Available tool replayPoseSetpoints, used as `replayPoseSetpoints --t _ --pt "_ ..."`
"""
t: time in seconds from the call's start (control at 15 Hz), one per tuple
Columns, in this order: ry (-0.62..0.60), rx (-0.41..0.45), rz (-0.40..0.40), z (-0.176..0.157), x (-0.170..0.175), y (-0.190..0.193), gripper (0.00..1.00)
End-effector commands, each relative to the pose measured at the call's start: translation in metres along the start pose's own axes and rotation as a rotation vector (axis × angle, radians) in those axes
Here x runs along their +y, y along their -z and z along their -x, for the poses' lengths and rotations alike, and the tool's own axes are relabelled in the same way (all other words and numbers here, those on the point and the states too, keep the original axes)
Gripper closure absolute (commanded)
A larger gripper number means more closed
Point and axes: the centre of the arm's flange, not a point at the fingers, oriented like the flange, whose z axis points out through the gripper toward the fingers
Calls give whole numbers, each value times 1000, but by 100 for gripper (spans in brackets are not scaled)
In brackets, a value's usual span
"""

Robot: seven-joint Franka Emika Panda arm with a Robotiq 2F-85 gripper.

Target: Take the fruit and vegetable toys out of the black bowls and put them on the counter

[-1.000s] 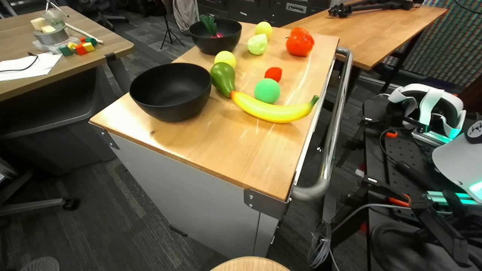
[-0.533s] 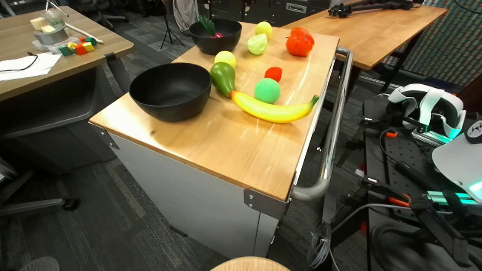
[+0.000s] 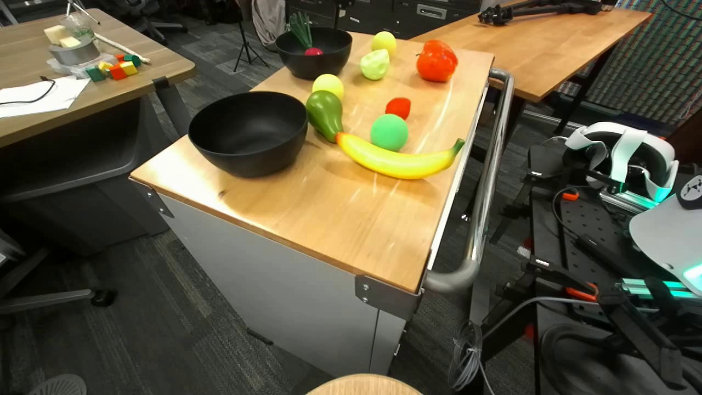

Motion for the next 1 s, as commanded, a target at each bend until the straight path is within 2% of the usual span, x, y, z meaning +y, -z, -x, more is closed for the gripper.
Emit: replayPoseSetpoints --t 0.0,0.27,0.87,0.93 --pt "-25 -31 -42 -4 -18 24 0" --pt "-48 3 -58 -15 -29 29 0" --pt "-181 28 -28 -47 -42 -2 0" --pt "-193 30 -27 -50 -43 -4 7"
